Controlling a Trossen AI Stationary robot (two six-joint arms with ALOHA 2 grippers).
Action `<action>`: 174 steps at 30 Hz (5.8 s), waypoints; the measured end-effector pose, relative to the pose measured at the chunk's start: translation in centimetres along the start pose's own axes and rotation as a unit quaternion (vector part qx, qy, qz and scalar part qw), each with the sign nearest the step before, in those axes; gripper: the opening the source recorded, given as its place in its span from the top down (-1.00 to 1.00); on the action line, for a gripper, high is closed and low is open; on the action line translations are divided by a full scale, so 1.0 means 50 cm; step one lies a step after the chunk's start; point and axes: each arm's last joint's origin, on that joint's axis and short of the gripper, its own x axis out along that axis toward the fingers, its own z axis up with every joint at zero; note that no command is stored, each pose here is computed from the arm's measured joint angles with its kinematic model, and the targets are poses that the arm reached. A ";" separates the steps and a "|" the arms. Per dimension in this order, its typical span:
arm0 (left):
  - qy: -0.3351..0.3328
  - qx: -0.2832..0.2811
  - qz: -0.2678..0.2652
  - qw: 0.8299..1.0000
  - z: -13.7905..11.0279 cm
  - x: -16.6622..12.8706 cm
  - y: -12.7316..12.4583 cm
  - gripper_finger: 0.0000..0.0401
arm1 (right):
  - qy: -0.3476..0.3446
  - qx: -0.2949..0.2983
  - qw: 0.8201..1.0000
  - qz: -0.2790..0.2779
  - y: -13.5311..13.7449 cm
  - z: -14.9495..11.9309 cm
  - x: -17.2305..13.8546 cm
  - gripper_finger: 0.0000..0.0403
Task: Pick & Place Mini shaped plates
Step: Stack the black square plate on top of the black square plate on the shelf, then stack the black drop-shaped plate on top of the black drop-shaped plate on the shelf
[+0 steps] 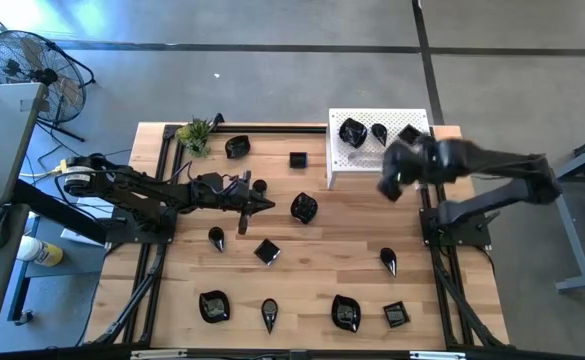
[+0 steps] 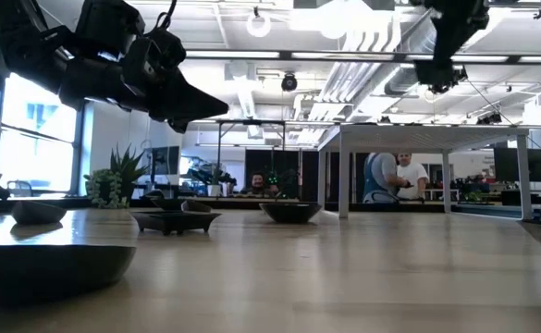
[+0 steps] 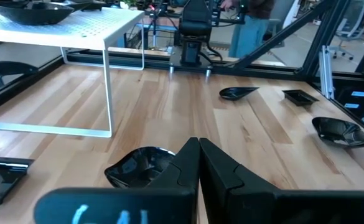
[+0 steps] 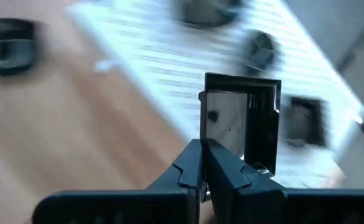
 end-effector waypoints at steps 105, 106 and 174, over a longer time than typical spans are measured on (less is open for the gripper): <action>0.005 -0.001 -0.004 1.000 -0.002 0.000 0.000 1.00 | -0.092 0.065 0.976 0.187 -0.033 -0.047 0.091 0.94; 0.007 -0.001 -0.003 1.000 -0.003 0.000 0.000 1.00 | -0.093 0.062 0.975 0.190 -0.021 -0.052 0.088 0.95; 0.015 -0.004 -0.003 1.000 -0.006 0.000 0.000 1.00 | 0.226 0.277 0.923 0.145 0.268 -0.400 0.194 0.80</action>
